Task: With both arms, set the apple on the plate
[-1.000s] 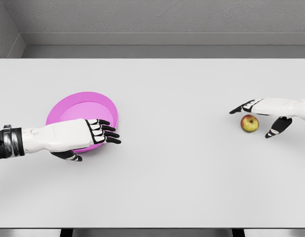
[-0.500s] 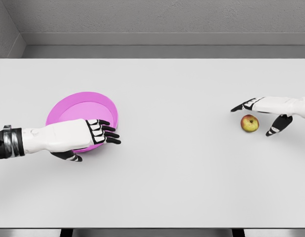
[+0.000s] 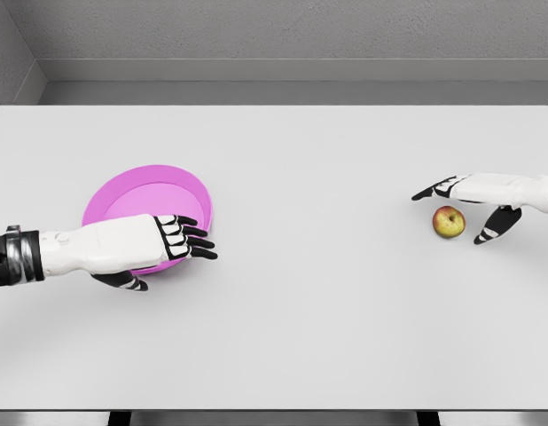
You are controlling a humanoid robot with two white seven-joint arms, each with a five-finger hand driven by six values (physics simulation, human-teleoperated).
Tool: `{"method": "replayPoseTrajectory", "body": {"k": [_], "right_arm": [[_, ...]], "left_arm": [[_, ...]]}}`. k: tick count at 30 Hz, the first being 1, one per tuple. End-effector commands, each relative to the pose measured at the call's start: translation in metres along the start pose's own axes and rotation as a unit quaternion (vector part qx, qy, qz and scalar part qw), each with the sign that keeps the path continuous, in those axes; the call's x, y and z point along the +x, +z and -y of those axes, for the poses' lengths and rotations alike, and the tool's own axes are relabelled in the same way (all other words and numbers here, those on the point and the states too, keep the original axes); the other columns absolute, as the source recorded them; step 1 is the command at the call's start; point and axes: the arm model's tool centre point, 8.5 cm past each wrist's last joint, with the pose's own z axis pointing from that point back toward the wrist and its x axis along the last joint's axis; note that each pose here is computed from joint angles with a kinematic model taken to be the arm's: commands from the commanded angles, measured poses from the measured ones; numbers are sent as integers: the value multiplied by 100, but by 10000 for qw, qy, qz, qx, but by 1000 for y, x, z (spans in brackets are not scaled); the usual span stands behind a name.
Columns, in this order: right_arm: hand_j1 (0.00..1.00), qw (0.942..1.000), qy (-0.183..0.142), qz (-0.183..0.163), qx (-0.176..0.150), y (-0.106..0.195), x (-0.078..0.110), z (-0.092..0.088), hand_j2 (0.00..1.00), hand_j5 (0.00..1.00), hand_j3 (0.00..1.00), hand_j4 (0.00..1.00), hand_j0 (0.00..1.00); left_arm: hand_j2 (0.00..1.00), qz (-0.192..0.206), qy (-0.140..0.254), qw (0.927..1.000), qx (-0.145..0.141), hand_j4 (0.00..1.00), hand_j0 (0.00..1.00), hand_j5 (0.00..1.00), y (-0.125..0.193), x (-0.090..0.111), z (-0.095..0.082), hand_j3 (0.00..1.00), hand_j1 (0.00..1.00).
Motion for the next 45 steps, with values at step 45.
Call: {"method": "replayPoseTrajectory", "body": {"k": [45], "right_arm": [[79, 10000, -87, 21, 44, -2, 0, -8, 79, 79, 79, 79, 79]], "left_arm": [[100, 4, 43, 10000, 9, 100, 100, 100, 0, 0, 1, 100, 100]]}}
